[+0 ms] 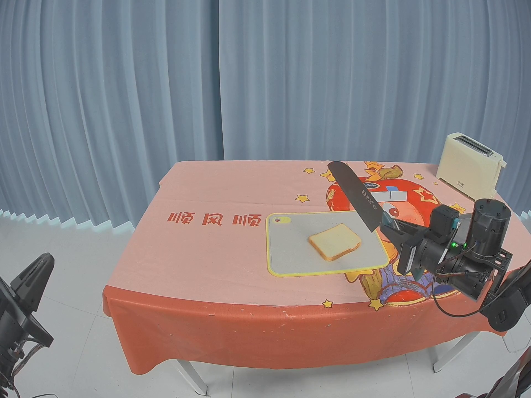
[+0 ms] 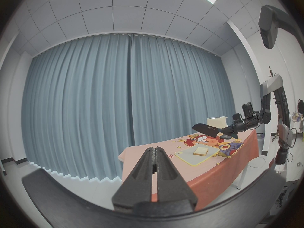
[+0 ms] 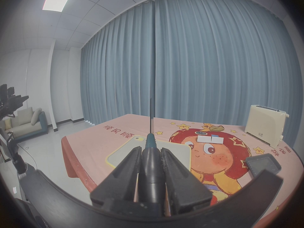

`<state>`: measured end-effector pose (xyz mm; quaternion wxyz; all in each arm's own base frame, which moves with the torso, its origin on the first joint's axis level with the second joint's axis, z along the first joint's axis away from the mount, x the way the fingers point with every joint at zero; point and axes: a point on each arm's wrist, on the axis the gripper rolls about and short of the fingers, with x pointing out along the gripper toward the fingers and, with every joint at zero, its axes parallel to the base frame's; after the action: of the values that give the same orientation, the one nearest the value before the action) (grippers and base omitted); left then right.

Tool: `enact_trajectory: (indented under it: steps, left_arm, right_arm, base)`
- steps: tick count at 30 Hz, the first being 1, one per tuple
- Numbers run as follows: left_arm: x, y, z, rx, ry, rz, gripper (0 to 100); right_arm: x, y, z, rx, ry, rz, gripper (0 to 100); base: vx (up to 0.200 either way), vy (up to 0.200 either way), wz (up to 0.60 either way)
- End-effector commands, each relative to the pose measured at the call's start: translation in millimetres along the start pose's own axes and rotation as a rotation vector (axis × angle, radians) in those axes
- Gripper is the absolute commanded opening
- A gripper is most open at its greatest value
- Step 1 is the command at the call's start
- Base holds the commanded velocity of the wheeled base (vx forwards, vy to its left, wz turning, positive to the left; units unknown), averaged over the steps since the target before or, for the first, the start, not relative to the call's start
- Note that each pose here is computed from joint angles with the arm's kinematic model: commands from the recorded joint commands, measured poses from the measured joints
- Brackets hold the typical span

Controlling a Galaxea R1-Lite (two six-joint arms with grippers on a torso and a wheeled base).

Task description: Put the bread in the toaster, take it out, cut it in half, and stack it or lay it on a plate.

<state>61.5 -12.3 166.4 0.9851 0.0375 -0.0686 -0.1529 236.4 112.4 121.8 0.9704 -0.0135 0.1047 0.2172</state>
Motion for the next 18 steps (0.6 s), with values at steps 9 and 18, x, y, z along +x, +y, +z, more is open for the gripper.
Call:
enact_trajectory:
  steps: [9,18]
  left_arm:
    - [47,-2.9,19.7,-0.022,0.043,-0.126,0]
    - [60,-2.2,37.9,-0.029,-0.003,-0.185,0]
  right_arm:
    - [0,5.5,-4,-0.005,0.017,0.011,0]
    - [0,5.3,-5,-0.004,0.022,-0.017,0]
  base:
    - [0.0,0.0,0.0]
    - [0.0,0.0,0.0]
